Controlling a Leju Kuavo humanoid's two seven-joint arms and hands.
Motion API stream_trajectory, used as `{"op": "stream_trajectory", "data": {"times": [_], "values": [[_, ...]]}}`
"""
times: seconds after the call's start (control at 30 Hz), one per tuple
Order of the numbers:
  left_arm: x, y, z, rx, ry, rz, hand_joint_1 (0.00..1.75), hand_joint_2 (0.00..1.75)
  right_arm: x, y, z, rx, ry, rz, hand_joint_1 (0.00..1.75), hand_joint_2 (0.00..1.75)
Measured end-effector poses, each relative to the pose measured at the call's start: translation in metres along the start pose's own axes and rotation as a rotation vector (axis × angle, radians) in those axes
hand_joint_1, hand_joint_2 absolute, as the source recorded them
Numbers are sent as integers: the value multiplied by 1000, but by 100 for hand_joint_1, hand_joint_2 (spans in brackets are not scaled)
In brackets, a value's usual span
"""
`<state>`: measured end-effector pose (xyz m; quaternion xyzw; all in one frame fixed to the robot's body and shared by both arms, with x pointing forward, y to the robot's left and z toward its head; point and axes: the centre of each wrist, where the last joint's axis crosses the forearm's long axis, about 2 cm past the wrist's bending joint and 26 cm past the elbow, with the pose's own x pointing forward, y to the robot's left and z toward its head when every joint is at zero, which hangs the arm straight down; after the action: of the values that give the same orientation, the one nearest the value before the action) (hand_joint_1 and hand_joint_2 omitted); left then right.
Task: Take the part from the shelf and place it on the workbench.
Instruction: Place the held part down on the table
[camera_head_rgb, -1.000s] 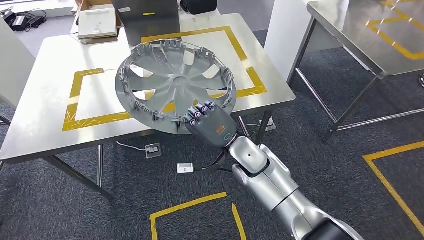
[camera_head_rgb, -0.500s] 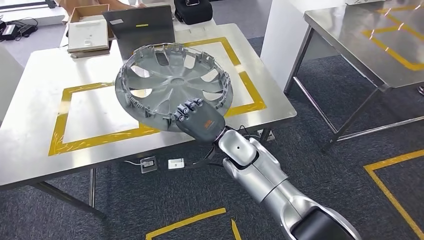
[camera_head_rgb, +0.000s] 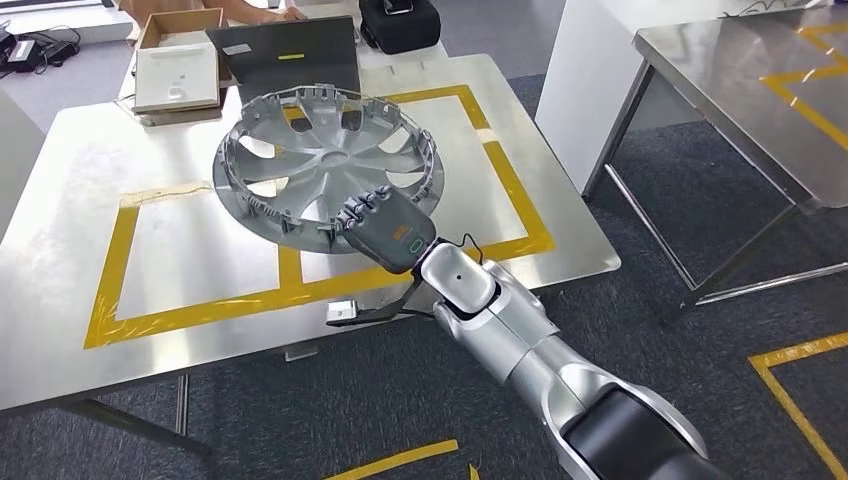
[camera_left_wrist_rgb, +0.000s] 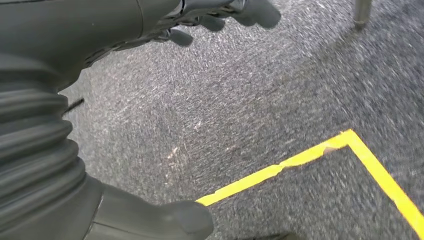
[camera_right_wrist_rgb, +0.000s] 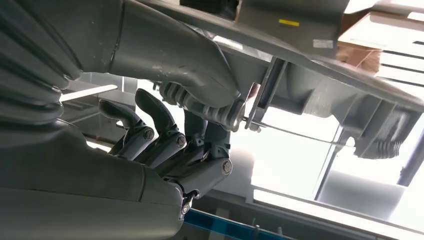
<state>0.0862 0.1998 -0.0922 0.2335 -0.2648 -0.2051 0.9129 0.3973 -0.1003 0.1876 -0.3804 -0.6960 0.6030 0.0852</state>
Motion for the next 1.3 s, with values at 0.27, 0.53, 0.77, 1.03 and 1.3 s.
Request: {"op": "stream_trajectory", "data": {"times": [0.27,0.53,0.77,1.03,1.3], "values": [[3,1,-1,-5,-30,-40,0,175,-3,2,-8,52,18,2,175,175],[8,1,-2,-13,-56,-89,0,175,-16,14,-1,183,71,-2,175,175],[13,2,-3,-16,-88,-144,0,131,-20,24,10,218,92,-4,0,0],[17,2,-4,-6,-117,-208,0,0,-23,26,13,229,96,-2,0,0],[16,1,-4,-34,-96,-168,0,0,-24,27,14,231,90,-5,0,0]]}}
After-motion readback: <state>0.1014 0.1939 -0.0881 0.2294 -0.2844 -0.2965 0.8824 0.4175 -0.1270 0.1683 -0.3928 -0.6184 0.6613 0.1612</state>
